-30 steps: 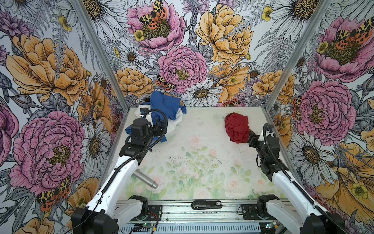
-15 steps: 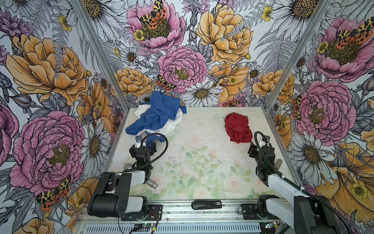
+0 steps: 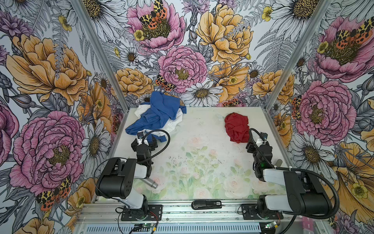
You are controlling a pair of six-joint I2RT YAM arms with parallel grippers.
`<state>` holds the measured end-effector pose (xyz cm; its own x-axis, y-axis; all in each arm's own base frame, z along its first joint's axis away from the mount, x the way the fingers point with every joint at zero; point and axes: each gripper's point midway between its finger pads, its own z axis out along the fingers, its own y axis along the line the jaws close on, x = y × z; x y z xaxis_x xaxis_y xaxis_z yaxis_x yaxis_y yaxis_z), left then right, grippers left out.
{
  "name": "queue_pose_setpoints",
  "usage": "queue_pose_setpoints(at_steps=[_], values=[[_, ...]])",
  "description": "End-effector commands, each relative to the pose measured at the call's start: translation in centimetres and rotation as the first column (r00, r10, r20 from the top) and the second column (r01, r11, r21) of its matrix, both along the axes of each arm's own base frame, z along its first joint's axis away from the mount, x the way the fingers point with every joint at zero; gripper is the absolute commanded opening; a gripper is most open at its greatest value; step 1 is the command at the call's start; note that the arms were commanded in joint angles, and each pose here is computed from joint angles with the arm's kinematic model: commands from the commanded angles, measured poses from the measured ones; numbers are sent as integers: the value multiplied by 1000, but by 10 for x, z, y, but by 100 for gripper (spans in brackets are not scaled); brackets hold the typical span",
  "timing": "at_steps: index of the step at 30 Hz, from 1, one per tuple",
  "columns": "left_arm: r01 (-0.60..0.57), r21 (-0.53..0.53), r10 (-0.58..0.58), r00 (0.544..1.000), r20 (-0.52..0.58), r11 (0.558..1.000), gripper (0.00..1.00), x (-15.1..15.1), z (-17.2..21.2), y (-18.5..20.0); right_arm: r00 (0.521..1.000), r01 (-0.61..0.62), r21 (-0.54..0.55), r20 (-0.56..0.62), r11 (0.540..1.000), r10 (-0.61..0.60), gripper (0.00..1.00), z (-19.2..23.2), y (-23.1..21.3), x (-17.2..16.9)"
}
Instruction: Pick out a specific cloth from the pile
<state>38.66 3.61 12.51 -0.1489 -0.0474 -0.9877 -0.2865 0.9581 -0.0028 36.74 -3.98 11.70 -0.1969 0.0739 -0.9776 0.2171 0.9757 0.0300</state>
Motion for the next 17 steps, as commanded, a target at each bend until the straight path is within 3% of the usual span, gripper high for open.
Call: queue_pose_setpoints(at_steps=[1,6,7,8,17], values=[[26,3,-27,1000,11,1000,99,10,9,-4,993,-27,-22,112,999,29,74,10,1,2],[29,13,-30,1000,9,999,99,10,9,-6,996,-90,-22,1,996,90,79,1,11,21],[30,14,-30,1000,8,999,99,10,9,-6,996,-92,-27,1,995,92,96,1,11,24],[30,12,-30,1000,8,999,99,10,9,-6,996,-93,-27,-9,995,93,99,0,12,24],[33,6,-33,999,7,999,99,11,9,-5,998,-60,-24,-9,998,59,100,1,7,25]])
